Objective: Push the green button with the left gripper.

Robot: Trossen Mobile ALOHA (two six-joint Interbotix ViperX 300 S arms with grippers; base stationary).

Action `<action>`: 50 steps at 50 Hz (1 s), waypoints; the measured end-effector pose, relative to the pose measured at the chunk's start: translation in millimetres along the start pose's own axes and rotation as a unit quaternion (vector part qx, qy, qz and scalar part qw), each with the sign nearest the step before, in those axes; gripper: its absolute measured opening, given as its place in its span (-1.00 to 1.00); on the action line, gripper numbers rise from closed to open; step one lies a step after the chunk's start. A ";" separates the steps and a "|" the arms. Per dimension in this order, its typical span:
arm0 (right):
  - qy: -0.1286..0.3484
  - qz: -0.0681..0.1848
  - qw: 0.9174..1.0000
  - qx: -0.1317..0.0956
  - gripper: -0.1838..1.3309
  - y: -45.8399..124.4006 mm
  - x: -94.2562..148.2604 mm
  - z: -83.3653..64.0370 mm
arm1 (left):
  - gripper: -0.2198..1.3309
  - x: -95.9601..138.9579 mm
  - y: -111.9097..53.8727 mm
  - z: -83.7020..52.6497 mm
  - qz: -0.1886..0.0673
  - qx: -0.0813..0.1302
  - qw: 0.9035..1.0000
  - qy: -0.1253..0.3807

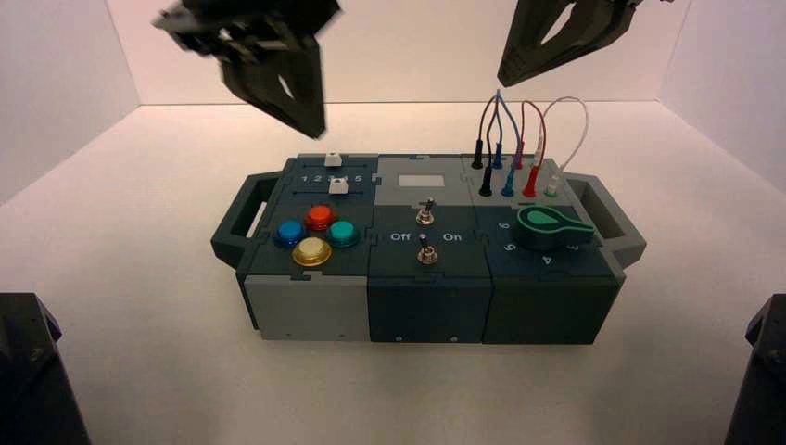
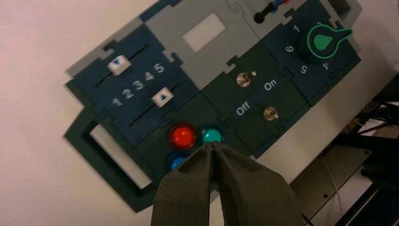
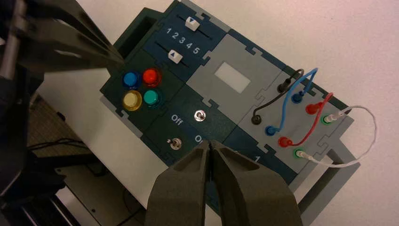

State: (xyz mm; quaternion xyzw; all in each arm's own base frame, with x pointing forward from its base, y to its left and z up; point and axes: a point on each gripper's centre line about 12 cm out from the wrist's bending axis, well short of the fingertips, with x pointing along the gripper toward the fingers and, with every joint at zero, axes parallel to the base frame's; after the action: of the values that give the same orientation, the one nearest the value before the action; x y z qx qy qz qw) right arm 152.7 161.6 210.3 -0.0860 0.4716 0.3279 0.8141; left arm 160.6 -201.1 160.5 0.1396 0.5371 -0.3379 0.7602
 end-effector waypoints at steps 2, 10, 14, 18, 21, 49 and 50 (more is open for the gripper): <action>-0.002 0.000 1.000 -0.001 -0.93 0.1 -0.6 0.6 | -0.93 4.9 -0.8 -0.3 0.000 0.001 1.000 0.008; -0.005 0.000 1.000 0.000 -0.93 -0.1 -2.1 1.0 | -0.93 18.6 0.5 -2.8 0.004 -0.002 0.999 0.032; -0.006 0.000 1.000 -0.002 -0.93 0.2 -2.7 1.1 | -0.93 25.2 -0.5 -5.1 0.005 0.001 0.999 0.043; -0.006 0.000 1.000 -0.001 -0.93 -0.1 -2.8 1.2 | -0.93 28.7 -1.9 -6.4 0.005 0.004 0.999 0.049; -0.006 0.000 1.000 -0.001 -0.93 -0.2 -2.8 0.7 | -0.93 31.8 -2.6 -7.6 0.005 0.005 0.999 0.054; -0.012 0.001 1.000 -0.001 -0.93 0.3 -5.6 1.7 | -0.93 52.5 -6.7 -14.6 0.007 0.019 0.996 0.085; -0.011 0.001 1.000 -0.001 -0.93 0.1 -5.3 1.2 | -0.93 54.3 -6.4 -15.6 0.008 0.020 0.996 0.089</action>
State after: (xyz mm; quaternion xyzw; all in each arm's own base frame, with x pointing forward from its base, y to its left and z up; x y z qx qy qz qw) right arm 151.6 159.8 215.3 -0.0826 0.4620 0.3297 0.8192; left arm 155.8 -216.6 106.0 0.1884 0.5947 -0.3286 0.7091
